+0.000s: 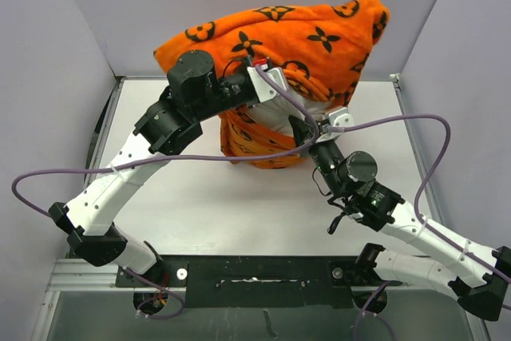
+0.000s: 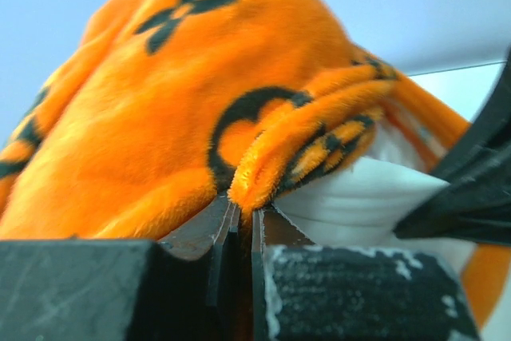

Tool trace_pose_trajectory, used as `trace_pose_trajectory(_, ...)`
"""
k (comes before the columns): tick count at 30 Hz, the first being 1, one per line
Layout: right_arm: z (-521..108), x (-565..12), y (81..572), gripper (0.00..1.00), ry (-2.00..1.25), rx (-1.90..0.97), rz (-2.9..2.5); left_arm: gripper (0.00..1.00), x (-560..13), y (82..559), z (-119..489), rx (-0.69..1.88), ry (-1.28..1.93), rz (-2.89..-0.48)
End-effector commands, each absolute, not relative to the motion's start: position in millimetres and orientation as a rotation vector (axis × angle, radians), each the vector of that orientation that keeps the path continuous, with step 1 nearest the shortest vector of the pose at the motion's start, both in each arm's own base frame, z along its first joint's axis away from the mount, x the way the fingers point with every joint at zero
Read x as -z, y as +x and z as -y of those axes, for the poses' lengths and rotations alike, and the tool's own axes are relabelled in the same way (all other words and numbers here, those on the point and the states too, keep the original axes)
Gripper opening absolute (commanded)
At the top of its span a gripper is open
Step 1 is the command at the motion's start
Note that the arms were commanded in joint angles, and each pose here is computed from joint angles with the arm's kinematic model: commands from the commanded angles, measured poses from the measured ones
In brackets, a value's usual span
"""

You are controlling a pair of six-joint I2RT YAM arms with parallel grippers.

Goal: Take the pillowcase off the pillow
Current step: Remove the pillow from the pillowcase.

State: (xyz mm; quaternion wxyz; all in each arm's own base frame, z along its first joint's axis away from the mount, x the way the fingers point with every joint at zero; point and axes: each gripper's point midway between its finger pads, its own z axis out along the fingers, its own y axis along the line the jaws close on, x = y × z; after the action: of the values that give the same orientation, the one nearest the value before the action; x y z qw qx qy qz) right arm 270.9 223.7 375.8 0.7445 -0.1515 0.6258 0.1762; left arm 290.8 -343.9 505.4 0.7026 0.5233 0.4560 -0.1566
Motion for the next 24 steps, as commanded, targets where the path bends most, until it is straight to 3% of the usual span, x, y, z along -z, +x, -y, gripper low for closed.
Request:
trace_pose_trajectory(1,-250.5,-268.1,242.3,0.00,-0.558,-0.364,-1.633,0.00,-722.5,240.4,237.3,0.106,0.601,-0.484)
trace_pose_trajectory(24,-260.8,-147.5,170.9,0.00,-0.864,-0.264,-1.820,0.00,-789.5,226.3,203.8,-0.101,0.375,-0.332)
